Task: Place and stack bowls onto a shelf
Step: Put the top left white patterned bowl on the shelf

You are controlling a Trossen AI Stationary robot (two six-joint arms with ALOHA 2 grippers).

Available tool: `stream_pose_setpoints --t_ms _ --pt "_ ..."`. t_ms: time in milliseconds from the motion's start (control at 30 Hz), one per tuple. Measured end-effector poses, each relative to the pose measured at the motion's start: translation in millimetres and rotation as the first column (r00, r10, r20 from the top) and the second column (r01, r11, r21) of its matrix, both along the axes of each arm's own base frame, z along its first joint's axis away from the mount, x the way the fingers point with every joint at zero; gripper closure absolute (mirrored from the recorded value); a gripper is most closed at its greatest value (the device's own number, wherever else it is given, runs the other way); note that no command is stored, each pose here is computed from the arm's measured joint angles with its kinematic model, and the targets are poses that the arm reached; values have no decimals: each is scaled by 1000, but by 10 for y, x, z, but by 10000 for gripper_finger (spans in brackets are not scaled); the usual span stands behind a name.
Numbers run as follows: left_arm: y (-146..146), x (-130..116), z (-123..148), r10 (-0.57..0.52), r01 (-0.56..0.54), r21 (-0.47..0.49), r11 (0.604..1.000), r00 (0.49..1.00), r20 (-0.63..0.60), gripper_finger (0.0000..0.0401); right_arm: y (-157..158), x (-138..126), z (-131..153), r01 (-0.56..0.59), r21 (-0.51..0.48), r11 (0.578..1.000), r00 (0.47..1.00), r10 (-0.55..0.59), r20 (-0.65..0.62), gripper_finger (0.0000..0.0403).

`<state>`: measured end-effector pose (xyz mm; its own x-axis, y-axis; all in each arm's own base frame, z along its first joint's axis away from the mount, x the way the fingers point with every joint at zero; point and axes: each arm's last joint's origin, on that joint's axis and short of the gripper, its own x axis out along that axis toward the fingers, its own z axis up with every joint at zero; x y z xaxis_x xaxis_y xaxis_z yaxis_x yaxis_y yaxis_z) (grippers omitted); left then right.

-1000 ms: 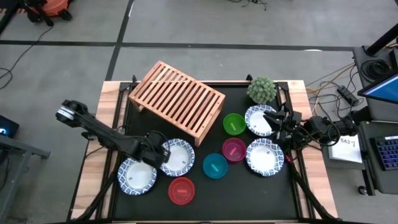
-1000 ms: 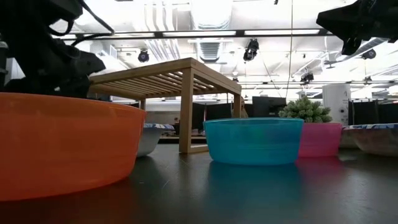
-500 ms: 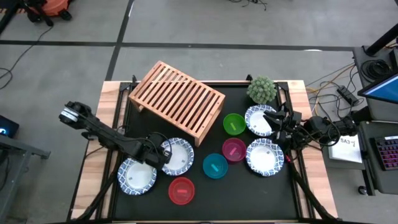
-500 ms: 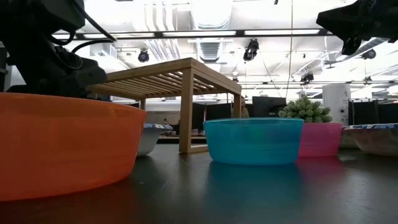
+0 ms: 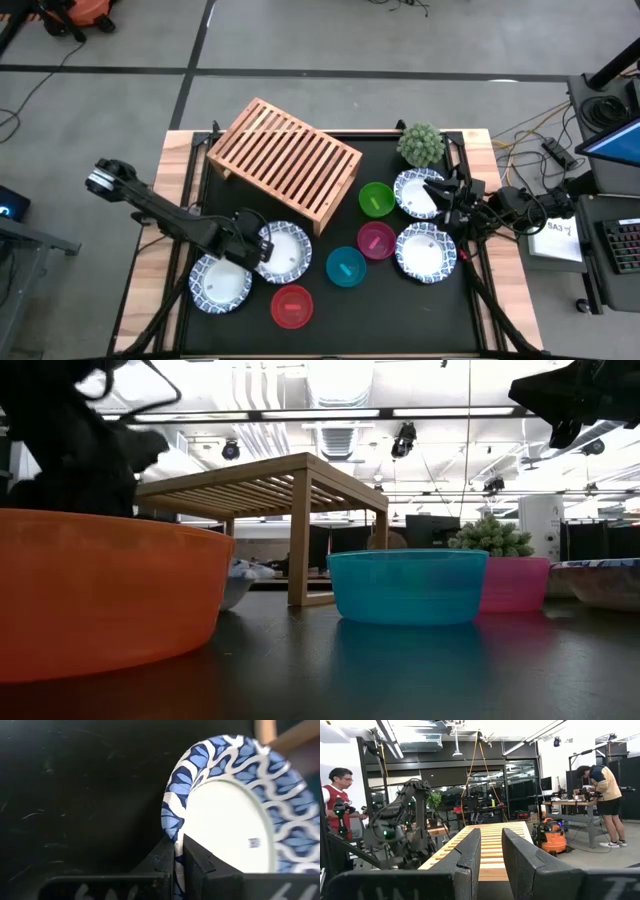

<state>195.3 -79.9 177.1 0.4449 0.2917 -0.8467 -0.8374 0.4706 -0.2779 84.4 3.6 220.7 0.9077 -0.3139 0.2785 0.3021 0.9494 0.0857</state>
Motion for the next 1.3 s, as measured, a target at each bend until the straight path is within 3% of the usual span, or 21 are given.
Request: stream_pose_setpoints --t_ms 200,367,667,833,1000,1167,1300 --pt "-10 -17 422 -96 97 -16 995 994 51 401 0 0 0 1 -3 1000 1000 -1 -1 335" --pt "4 -33 902 -154 153 39 988 988 30 401 0 0 0 1 -3 1000 1000 -1 -1 335" --pt "84 29 1785 -291 254 254 933 950 118 401 0 0 0 3 -9 1000 1000 -3 -3 335" --pt "368 -21 2091 -207 152 390 908 973 102 401 0 0 0 4 -10 1000 1000 -4 -4 335" --pt "776 -62 2188 -99 81 467 881 995 14 401 0 0 0 7 -21 1000 1000 -7 -8 335" --pt "1294 -130 2201 2 48 499 865 995 -98 401 0 0 0 8 -23 1000 1000 -8 -8 335" --pt "1710 -174 2256 18 24 508 861 997 -79 401 0 0 0 9 -26 1000 1000 -9 -9 335"
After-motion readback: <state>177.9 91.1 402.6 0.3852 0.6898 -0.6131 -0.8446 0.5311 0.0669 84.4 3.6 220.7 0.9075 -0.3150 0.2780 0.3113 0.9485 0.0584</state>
